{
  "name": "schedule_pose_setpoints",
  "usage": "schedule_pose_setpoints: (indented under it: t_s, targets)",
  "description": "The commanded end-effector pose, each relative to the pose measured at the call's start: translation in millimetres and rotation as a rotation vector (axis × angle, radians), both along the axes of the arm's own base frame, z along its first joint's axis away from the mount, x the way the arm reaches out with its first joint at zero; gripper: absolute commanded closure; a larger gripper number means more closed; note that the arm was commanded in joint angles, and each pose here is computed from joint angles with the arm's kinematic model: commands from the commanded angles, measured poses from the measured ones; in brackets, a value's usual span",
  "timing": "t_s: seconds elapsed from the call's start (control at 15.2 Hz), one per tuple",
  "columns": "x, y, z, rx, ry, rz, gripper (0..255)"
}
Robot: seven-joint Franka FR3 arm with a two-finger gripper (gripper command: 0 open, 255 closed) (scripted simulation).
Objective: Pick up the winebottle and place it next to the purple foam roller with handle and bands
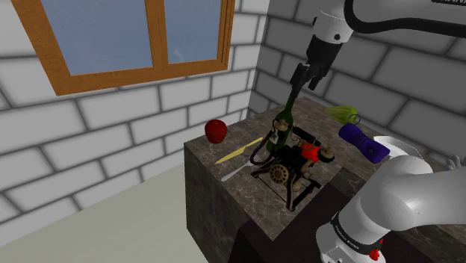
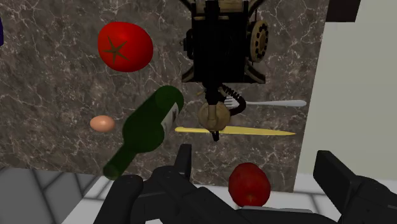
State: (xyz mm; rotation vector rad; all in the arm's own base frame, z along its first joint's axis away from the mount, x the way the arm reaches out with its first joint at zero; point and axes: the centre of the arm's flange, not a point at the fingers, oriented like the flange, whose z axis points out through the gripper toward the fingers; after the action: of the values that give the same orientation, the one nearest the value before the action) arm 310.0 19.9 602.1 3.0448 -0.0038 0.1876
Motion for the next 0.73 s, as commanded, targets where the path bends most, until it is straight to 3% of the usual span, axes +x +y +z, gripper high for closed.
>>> schedule_pose_setpoints:
  t_s: [0.0,0.66]
  targets:
    - [0.0,0.0,0.0,0.0,0.0,0.0,0]
    - [64.2,-109.4,-50.0,0.039,-0.006,0.015,0]
